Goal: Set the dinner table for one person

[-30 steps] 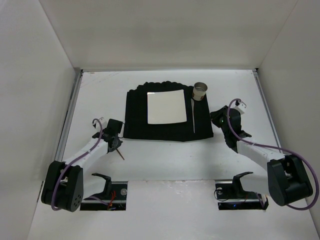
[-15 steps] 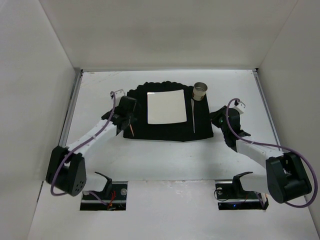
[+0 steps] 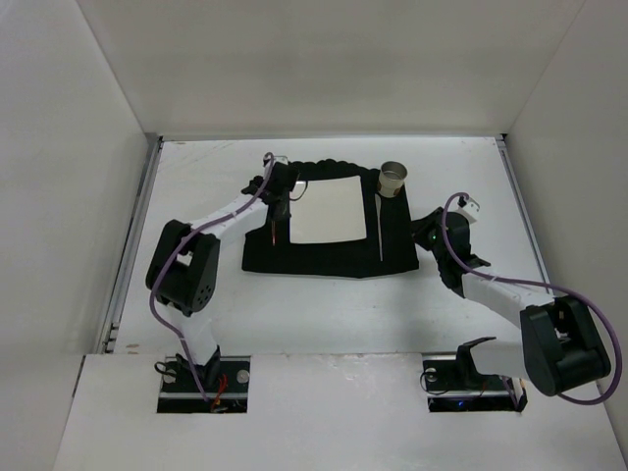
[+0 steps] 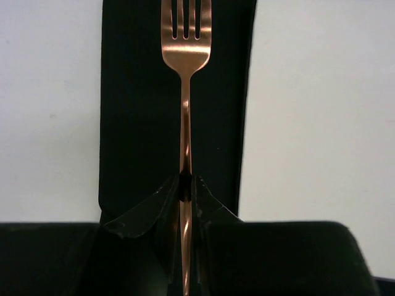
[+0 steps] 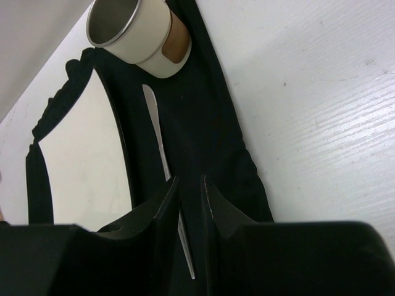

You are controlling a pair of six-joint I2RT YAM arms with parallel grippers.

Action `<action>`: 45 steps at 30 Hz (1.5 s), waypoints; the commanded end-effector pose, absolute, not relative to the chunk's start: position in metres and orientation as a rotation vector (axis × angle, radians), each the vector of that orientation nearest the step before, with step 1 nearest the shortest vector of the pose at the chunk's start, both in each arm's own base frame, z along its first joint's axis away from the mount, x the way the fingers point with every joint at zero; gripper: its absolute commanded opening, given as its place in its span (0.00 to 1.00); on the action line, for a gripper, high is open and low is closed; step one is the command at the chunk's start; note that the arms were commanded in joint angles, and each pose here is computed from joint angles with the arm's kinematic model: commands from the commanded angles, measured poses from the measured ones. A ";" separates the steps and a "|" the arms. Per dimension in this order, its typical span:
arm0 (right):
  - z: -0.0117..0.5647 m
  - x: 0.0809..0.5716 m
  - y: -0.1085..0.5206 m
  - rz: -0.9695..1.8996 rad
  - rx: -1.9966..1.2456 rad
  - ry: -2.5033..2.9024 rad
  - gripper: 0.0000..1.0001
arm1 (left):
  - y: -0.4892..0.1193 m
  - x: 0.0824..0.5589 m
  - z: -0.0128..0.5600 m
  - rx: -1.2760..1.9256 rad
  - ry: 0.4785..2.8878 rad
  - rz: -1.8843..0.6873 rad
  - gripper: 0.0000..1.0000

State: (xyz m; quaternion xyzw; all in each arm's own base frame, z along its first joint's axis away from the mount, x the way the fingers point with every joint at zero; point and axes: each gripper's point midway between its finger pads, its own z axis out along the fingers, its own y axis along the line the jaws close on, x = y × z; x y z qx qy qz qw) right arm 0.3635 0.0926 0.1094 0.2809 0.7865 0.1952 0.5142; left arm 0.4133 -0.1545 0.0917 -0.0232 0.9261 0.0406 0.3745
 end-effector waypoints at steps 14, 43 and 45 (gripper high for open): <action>0.139 0.377 0.101 0.532 0.646 1.809 0.27 | -0.143 0.401 0.056 0.070 2.462 0.291 0.08; 0.142 0.373 0.088 0.489 0.691 1.755 0.44 | -0.116 0.384 0.145 -0.331 2.144 0.106 0.45; 0.144 0.372 0.083 0.471 0.706 1.738 0.47 | -0.102 0.373 0.151 -0.408 2.113 0.076 0.49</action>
